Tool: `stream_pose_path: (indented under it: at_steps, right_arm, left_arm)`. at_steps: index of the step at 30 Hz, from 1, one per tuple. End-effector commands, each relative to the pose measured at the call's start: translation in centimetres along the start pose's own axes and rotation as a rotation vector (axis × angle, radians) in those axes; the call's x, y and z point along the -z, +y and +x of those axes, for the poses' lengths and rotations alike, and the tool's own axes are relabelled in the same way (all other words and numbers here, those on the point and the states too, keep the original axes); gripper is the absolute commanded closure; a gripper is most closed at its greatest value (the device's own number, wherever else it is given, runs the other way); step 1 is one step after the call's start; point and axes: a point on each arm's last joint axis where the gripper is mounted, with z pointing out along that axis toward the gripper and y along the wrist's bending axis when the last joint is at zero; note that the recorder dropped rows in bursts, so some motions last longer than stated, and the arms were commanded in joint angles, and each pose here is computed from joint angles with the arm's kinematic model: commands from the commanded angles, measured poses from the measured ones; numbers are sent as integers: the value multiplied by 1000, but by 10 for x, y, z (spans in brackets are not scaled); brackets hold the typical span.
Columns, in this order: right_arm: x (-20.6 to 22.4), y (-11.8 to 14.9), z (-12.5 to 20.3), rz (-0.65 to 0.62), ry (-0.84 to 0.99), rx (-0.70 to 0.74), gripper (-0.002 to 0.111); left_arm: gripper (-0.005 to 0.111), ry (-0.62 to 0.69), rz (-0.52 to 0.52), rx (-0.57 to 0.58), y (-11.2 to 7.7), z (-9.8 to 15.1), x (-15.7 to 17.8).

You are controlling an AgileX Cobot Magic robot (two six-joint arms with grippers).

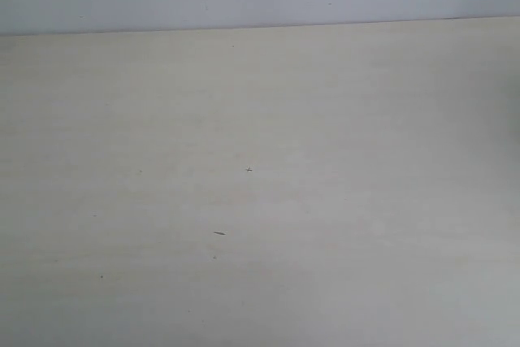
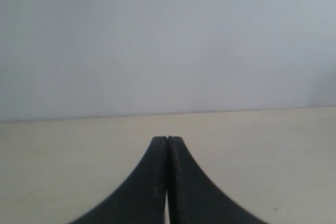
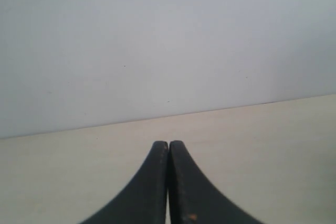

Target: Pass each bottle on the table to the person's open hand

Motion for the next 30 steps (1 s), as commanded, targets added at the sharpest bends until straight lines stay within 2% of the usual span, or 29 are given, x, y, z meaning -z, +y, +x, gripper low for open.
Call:
stream_pose_path:
  at_steps: [1, 5, 8, 30]
  right_arm:
    - [0, -1, 1, 4, -2, -4, 108]
    - [0, -1, 1, 4, -2, -4, 108]
    - [0, -1, 1, 4, -2, -4, 108]
    - [0, -1, 1, 4, -2, -4, 108]
  left_arm:
    - [107, 31, -13, -35, 1, 4, 0]
    - [107, 35, -43, -8, 3, 4, 1]
    - [107, 54, -52, -38, 3, 6, 1]
    - [107, 59, -53, -40, 4, 6, 1]
